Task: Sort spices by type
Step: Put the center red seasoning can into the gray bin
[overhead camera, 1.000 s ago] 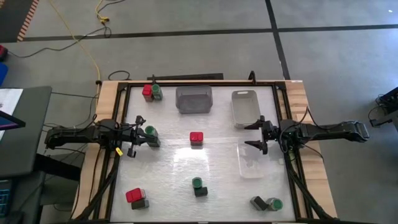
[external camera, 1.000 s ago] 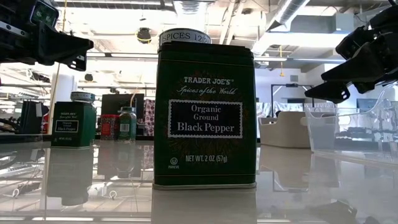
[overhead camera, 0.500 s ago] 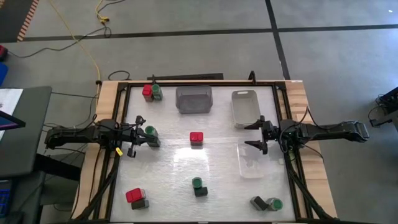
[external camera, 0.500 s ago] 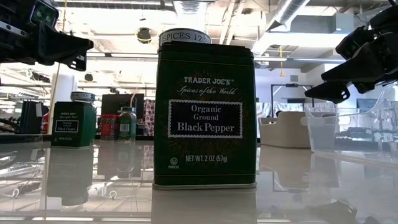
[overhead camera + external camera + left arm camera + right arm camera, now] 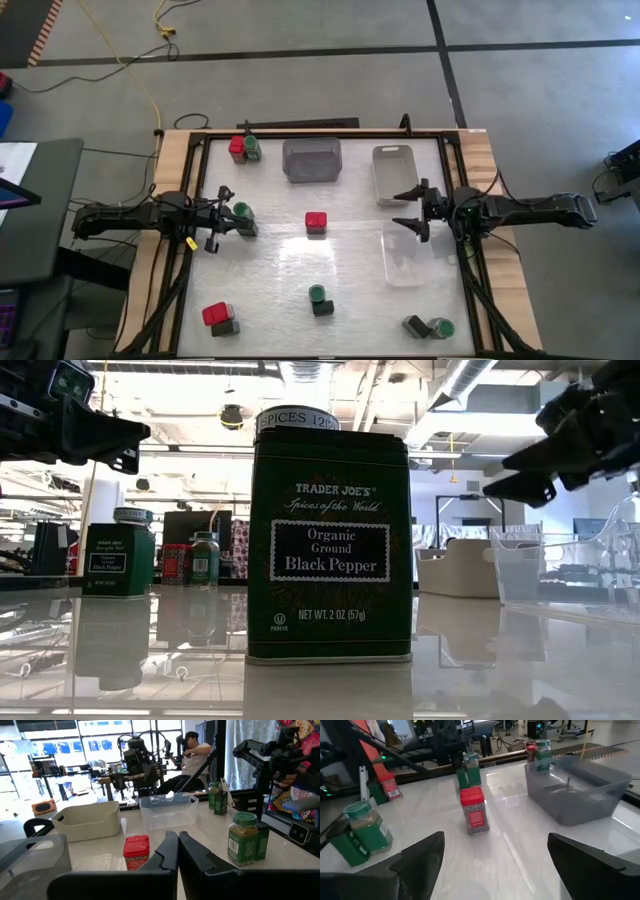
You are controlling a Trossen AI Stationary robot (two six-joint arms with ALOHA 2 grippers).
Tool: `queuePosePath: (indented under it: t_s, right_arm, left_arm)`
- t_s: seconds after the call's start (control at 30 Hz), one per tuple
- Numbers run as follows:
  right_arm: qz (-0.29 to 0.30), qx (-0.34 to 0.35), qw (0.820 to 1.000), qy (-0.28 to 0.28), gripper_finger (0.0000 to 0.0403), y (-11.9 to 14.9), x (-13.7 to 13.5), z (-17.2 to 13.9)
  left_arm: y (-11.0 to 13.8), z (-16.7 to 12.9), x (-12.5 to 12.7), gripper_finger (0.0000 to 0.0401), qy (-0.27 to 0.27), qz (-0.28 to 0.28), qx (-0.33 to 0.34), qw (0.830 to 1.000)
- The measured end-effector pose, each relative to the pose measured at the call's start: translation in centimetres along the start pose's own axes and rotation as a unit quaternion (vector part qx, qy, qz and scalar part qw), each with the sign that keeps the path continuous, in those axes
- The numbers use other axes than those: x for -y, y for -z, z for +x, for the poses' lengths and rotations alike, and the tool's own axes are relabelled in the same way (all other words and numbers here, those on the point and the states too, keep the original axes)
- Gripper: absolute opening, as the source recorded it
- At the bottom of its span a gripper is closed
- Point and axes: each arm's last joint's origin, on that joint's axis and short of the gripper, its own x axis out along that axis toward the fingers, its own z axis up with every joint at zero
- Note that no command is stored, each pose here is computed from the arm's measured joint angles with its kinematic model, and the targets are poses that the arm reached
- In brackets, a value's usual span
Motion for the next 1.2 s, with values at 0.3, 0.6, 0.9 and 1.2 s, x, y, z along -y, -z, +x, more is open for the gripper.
queuePosePath:
  t_s: [0.3,0.6,0.9,1.2]
  right_arm:
    - [-0.029,-0.037,0.998,0.036,0.0379,-5.0,-0.2,2.7]
    - [-0.061,-0.11,0.991,0.046,0.0379,-10.1,-1.0,9.3]
    - [-0.09,-0.227,0.969,0.036,0.0379,-12.9,-1.7,17.0]
    - [-0.134,-0.273,0.953,0.011,0.0379,-13.3,-3.2,23.4]
  left_arm:
    - [0.0,0.0,0.0,0.0,0.0,0.0,0.0,1.0]
    - [0.0,0.0,0.0,0.0,0.0,0.0,0.0,1.0]
    - [0.0,0.0,0.0,0.0,0.0,0.0,0.0,1.0]
    - [0.0,0.0,0.0,0.0,0.0,0.0,0.0,1.0]
